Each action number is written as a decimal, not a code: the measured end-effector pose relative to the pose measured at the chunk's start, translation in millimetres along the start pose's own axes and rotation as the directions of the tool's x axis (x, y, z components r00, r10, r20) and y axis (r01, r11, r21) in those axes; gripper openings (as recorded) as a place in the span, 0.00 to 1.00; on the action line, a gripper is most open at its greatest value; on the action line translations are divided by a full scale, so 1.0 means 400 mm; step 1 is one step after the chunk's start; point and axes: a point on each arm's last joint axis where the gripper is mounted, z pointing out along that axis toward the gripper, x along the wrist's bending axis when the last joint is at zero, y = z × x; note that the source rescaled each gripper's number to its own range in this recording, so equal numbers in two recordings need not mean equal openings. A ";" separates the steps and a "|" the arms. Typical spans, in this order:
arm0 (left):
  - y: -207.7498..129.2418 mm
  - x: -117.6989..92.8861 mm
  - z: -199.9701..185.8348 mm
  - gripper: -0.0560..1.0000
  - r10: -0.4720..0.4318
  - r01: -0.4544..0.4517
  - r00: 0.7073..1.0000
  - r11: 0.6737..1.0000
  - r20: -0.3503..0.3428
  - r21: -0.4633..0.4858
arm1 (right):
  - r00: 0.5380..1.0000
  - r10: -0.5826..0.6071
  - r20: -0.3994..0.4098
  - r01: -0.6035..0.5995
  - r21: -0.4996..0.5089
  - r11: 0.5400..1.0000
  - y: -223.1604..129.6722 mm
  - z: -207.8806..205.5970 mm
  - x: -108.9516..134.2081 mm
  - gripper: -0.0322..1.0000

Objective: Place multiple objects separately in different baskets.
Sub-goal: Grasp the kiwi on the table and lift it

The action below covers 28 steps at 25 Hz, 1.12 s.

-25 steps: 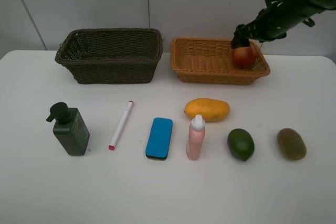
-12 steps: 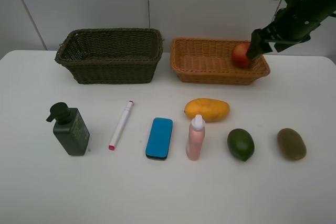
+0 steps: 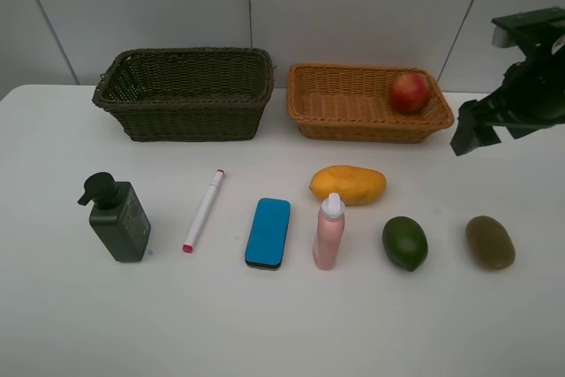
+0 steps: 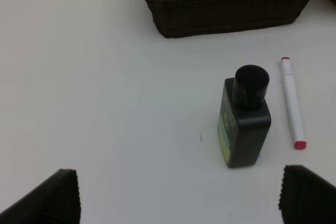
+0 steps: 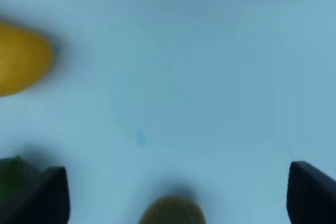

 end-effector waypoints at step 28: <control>0.000 0.000 0.000 1.00 0.000 0.000 1.000 1.000 0.000 0.000 | 0.995 0.101 0.015 -0.101 0.302 0.948 -0.162 0.196 0.015 1.00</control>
